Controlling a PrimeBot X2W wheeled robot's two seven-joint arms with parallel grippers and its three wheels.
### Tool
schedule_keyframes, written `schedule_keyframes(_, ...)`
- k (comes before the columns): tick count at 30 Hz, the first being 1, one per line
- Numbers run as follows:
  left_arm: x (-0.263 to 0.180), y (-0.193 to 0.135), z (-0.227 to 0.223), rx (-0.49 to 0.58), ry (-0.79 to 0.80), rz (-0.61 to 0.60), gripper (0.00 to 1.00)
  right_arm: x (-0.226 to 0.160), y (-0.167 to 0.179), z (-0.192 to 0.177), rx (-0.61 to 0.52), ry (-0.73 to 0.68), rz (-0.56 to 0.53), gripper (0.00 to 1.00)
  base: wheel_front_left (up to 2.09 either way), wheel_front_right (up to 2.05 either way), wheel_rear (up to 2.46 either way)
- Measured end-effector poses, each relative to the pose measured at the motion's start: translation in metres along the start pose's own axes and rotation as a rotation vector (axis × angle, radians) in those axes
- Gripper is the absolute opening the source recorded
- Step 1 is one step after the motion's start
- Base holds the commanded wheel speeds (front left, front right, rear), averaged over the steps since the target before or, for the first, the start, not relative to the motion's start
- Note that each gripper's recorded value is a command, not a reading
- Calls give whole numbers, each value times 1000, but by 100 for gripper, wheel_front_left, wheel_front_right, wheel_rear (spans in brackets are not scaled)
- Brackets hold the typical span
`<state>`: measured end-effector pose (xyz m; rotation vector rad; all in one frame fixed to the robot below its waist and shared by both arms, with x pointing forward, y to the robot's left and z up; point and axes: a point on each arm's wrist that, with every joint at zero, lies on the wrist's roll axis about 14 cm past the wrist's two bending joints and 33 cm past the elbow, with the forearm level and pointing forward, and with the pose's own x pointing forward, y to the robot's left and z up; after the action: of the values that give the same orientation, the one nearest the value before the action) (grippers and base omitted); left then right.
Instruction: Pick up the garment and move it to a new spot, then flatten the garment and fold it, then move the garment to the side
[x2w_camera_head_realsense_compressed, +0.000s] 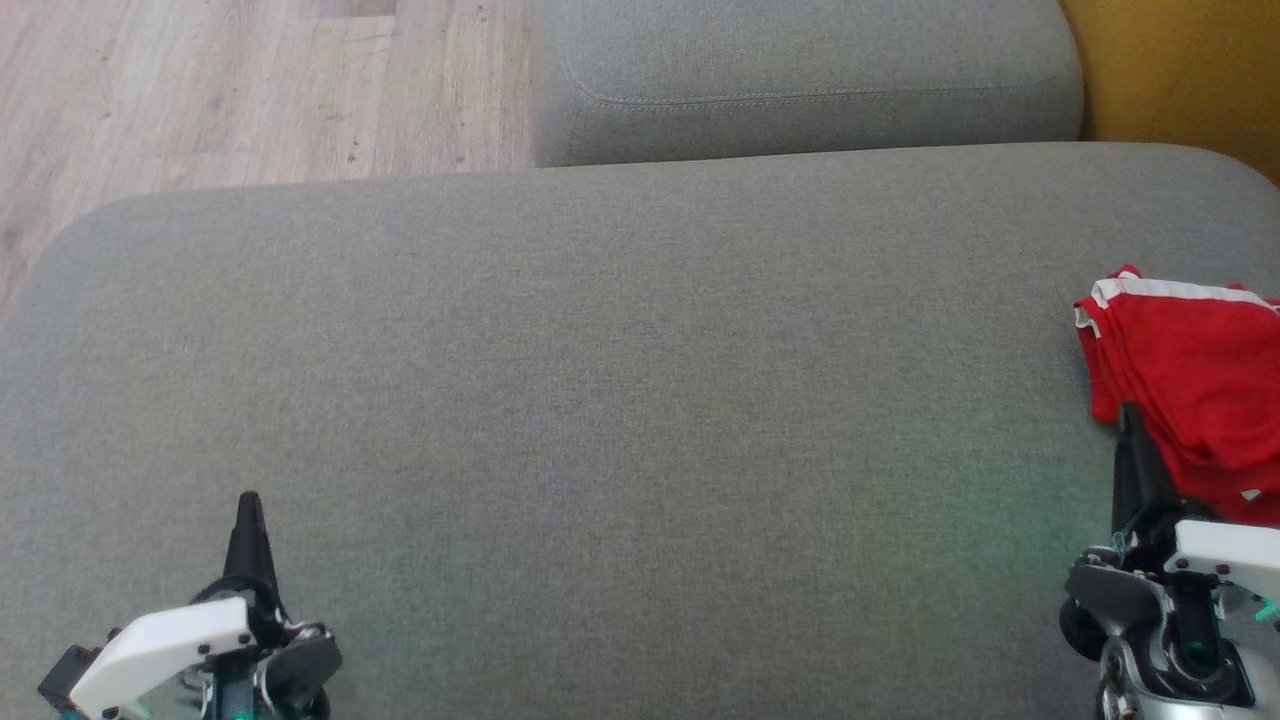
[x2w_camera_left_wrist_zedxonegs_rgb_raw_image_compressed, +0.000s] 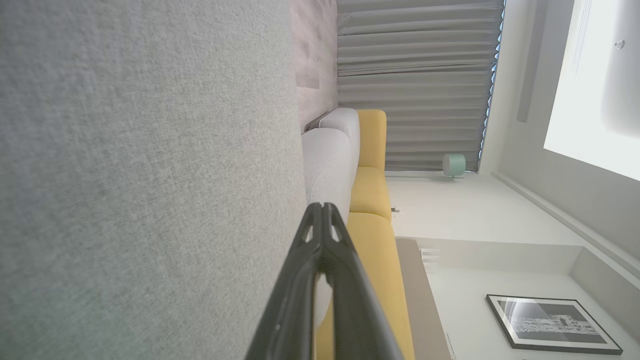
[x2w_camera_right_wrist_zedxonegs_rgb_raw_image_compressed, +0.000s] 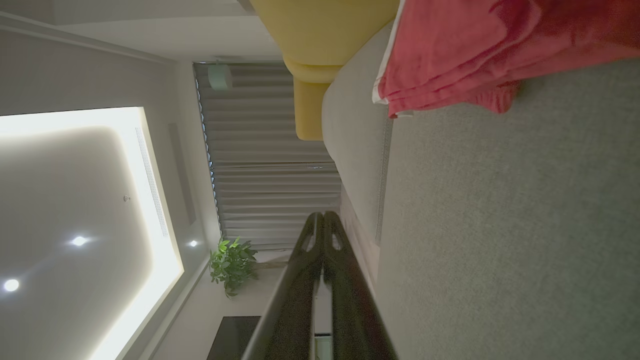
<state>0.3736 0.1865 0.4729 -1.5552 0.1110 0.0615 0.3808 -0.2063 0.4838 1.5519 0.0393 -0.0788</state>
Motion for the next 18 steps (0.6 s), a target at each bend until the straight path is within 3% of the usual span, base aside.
schedule_keyframes(18, 0, -2, 2, -18, -7, -9, 0, 0, 3, 1, 21, -2, 10, 0, 0, 0, 0)
